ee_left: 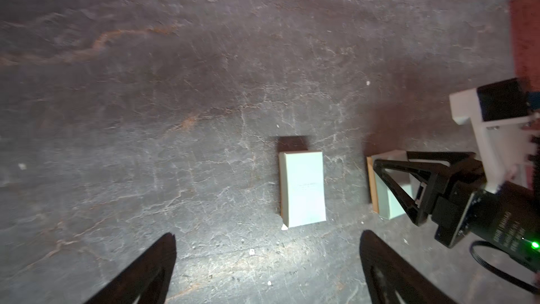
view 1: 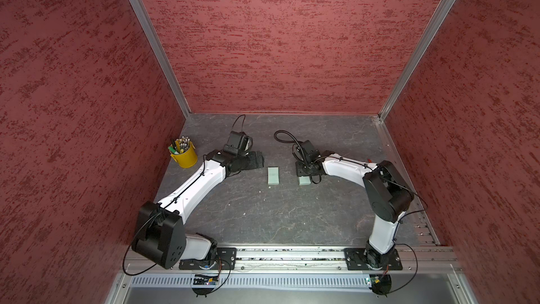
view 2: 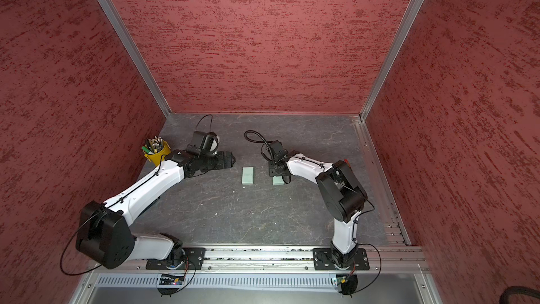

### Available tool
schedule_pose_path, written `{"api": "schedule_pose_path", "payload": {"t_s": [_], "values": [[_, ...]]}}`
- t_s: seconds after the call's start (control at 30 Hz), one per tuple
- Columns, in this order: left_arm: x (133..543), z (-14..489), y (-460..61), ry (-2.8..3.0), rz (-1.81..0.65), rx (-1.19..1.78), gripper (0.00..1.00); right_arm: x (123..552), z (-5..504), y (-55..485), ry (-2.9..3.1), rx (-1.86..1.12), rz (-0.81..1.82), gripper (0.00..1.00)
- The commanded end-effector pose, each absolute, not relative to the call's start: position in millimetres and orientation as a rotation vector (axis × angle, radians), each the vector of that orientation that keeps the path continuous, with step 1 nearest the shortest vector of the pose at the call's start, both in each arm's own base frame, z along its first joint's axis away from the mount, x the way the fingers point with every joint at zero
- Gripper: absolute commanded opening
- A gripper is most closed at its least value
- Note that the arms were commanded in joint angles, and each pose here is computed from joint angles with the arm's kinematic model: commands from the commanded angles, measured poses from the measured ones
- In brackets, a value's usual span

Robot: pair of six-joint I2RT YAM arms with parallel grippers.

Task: Take the rings out of the lift-off lid box
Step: Pick up the jewelry box from the center of the board.

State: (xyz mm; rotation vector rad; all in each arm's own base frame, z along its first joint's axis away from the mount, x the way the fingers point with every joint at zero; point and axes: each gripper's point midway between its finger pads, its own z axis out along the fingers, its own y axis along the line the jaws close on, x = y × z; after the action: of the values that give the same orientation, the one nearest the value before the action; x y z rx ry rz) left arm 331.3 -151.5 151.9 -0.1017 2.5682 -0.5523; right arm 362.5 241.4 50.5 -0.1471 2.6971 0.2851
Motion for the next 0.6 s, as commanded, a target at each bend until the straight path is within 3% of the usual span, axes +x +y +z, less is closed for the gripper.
{"api": "schedule_pose_path", "payload": {"t_s": [0.0,0.3,0.57], "values": [[323.6,183.3,-185.8,2.459,-0.992,0.003,0.92,370.5,109.5,267.8,2.579,-0.236,0.478,0.51],[292.5,256.8,-232.8,2.115,-1.628,0.244,0.89,362.5,230.9,312.2,2.333,-0.440,1.050,0.51],[280.9,291.0,-254.7,1.945,-1.803,0.363,0.95,352.1,323.3,304.2,2.066,-0.491,1.480,0.50]]}}
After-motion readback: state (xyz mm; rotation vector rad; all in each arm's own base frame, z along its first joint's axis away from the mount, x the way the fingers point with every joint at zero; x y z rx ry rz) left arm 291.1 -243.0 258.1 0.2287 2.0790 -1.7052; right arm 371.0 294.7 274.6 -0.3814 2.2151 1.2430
